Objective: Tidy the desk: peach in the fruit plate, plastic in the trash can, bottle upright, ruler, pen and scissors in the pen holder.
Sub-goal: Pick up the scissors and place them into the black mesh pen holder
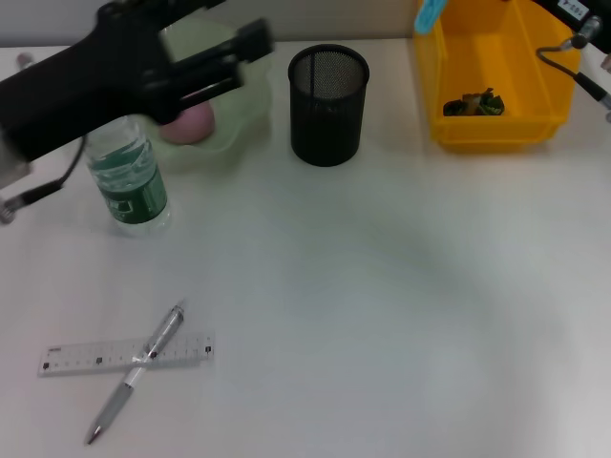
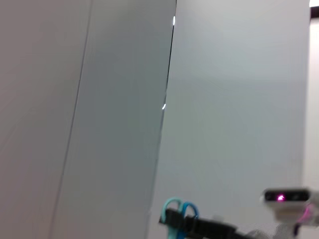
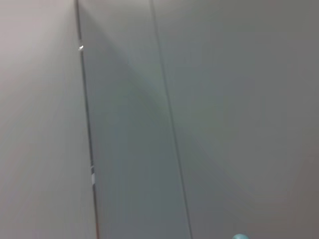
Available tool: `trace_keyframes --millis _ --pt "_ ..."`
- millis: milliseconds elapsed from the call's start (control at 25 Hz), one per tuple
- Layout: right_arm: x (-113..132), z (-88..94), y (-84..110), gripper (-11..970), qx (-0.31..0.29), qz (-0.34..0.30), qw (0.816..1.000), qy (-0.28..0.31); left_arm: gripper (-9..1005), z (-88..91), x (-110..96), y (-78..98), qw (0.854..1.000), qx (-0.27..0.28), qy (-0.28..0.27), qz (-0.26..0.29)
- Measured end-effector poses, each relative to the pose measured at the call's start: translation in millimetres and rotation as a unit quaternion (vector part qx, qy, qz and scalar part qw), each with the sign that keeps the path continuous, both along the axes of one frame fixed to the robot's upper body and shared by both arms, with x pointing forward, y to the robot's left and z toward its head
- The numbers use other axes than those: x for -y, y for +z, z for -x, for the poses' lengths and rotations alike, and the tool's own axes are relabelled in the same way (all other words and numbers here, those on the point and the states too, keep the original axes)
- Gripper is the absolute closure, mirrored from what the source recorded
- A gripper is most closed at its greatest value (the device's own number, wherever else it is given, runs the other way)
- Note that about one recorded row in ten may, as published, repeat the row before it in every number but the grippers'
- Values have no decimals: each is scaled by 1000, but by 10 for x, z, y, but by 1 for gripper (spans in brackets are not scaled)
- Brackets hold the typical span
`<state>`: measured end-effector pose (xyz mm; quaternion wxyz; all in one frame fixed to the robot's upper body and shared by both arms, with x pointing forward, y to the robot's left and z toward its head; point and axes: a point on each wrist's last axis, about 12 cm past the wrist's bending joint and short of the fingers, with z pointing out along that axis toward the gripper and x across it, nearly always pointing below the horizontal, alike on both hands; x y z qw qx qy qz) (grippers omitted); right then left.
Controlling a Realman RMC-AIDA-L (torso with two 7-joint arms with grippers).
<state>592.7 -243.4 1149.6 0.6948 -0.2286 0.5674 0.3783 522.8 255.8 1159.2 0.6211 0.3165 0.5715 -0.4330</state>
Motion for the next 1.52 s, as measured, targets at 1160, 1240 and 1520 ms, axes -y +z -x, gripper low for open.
trace_keyframes --millis 1160,1240,1520 --pt "-229 -341 -84 842 -43 73 996 -7 240 437 -563 -607 999 4 14 -50" --pt "-343 -374 -86 841 -39 83 996 -8 240 438 -571 -619 998 1 15 -54" --pt "-583 -452 -137 837 -54 108 993 5 240 440 -580 -657 997 -9 13 -70"
